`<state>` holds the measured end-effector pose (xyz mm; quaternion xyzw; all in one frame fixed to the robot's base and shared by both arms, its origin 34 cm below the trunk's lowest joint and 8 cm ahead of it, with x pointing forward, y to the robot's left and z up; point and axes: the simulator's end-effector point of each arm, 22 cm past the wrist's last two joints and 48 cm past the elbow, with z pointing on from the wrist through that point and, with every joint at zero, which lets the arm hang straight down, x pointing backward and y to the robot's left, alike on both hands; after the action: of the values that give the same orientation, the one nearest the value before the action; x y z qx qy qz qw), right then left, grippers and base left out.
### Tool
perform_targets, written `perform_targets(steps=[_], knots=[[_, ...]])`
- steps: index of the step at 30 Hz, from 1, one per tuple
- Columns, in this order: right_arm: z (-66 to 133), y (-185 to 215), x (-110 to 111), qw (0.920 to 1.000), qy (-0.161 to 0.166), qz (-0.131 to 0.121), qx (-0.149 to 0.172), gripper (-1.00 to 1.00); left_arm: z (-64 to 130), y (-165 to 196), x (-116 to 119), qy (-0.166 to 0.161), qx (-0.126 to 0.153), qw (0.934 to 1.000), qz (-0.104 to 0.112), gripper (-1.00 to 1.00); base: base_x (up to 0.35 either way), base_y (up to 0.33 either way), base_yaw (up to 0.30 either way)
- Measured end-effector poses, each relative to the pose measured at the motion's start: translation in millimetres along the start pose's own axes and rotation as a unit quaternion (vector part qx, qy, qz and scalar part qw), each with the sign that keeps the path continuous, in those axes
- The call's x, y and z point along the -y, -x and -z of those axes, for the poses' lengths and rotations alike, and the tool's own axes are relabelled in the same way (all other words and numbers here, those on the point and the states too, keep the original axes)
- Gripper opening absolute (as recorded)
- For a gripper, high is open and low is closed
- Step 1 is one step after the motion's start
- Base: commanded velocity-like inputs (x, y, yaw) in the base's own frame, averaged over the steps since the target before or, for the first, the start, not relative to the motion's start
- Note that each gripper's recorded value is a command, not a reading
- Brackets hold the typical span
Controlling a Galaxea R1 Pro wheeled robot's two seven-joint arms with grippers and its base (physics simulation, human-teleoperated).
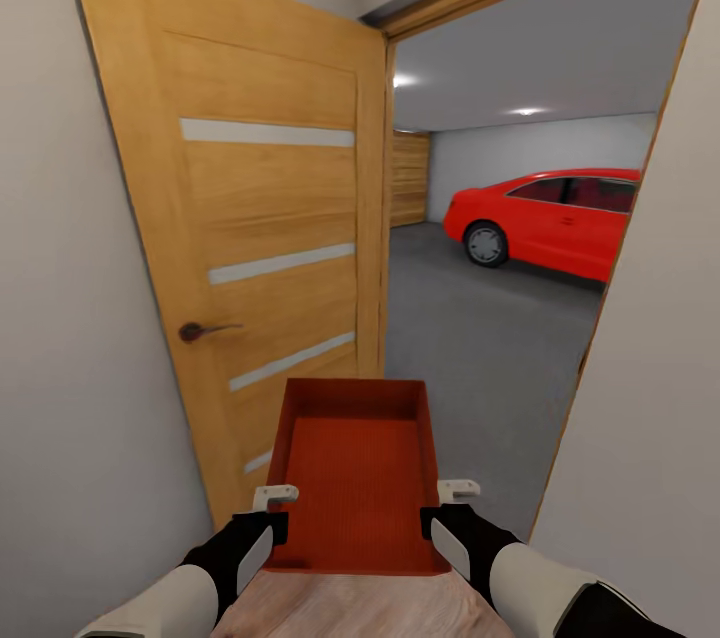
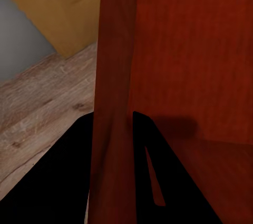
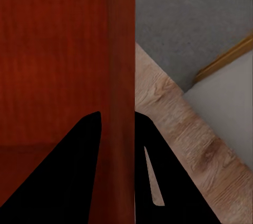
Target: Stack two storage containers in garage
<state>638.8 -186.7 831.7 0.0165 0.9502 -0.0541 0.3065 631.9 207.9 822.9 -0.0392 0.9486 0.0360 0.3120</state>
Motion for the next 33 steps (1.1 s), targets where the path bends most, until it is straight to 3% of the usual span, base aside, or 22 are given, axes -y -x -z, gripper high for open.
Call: perform_targets(steps=[8,15,22,33], knots=[[-0.3,0.5,-0.1,1.0000,0.000,-0.001,0.001,-1.00,-0.2,1.0,0.0,0.000,0.001,1.0000,0.000,-1.00,0.121,0.101,-0.225],[-0.3,0.0,-0.1,1.0000,0.000,0.000,0.000,-1.00,-0.3,0.0,0.0,0.000,0.000,1.0000,0.000,-1.00,0.024,0.018,-0.033],[0.0,0.4,-0.3,1.0000,0.000,-0.001,0.001,-1.00,0.1,1.1,-0.3,0.000,0.001,1.0000,0.000,-1.00,0.225,0.197,-0.028],[-0.1,0.9,-0.2,1.0000,0.000,-0.002,0.002,-1.00,0.2,2.2,-0.1,0.000,0.003,1.0000,-0.001,-1.00,0.225,0.192,-0.239]])
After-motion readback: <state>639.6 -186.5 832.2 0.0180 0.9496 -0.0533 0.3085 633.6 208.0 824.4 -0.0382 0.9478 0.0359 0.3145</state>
